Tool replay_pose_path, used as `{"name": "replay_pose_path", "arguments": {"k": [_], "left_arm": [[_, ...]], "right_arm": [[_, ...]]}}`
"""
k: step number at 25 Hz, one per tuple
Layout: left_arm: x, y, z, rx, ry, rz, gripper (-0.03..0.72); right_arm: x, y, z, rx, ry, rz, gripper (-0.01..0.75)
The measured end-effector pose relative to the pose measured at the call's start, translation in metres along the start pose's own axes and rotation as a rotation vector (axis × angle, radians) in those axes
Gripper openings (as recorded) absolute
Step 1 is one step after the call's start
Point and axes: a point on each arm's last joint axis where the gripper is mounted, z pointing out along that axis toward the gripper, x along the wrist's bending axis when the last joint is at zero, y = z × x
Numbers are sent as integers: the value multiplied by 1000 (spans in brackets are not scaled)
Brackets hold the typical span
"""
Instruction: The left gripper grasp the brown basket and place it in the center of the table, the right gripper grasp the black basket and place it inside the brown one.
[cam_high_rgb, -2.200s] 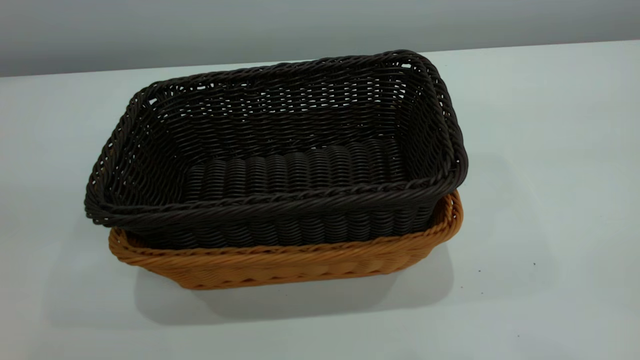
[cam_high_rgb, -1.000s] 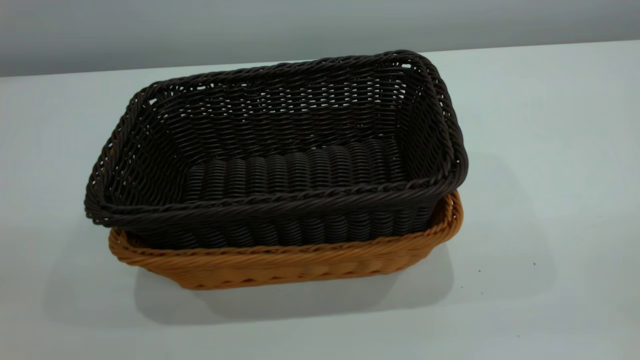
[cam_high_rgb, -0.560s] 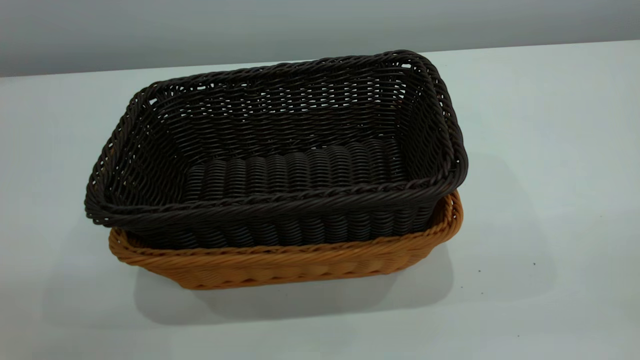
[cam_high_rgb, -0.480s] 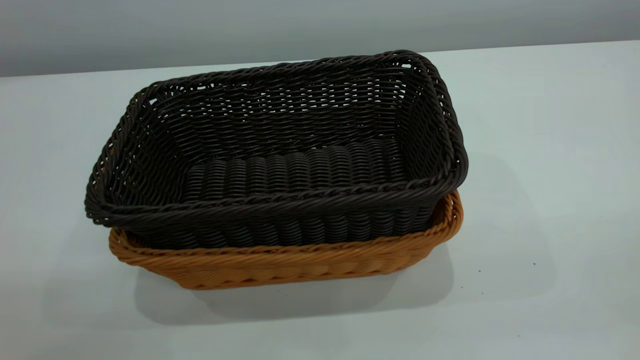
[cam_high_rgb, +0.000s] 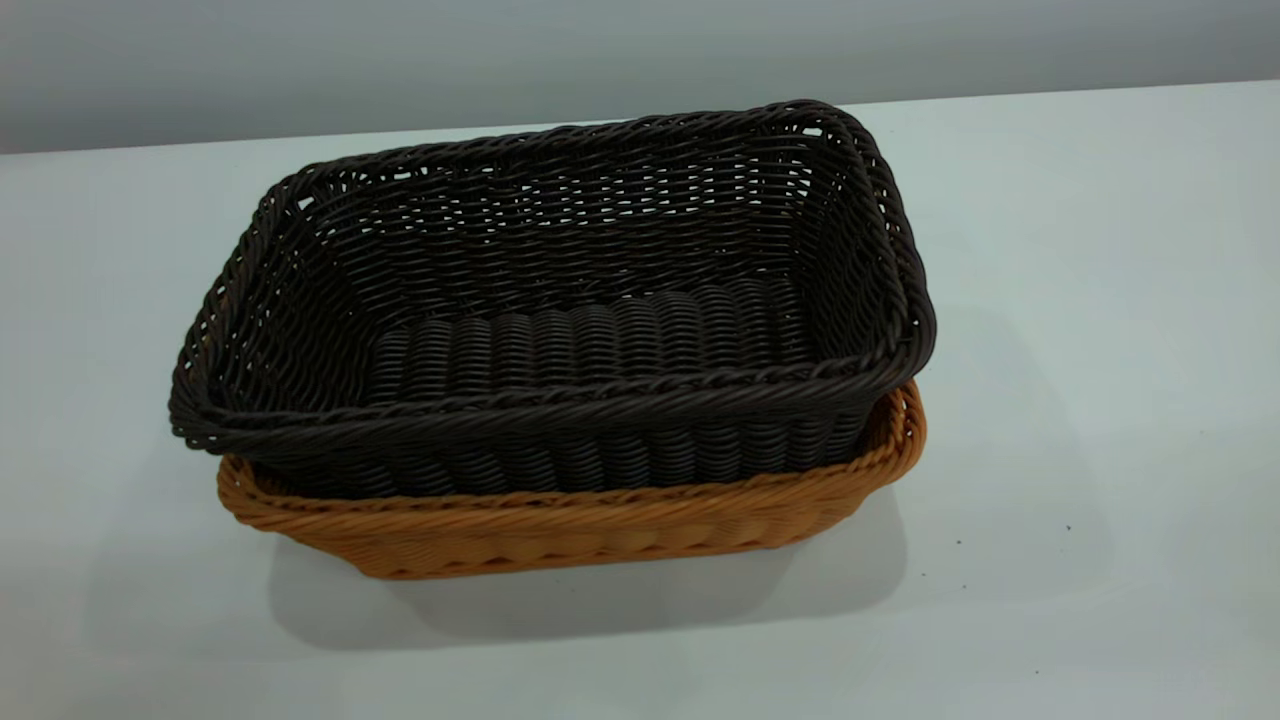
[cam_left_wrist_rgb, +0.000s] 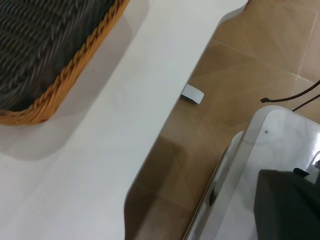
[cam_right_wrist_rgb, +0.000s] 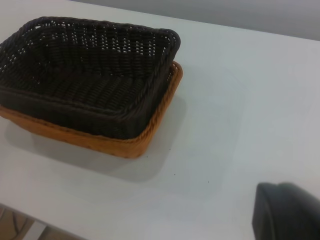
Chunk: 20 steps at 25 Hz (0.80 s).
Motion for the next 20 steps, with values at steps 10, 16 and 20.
{"name": "replay_pose_path", "arguments": {"k": [10, 16, 20], "left_arm": [[1, 0, 0, 1, 16, -21, -1], [5, -1, 0, 1, 140, -178, -1], [9, -2, -1, 2, 268, -339, -1]], "right_arm": [[0, 0, 1, -10, -193, 101, 0], [1, 1, 2, -24, -429, 225, 0], [1, 1, 3, -30, -531, 278, 0]]}}
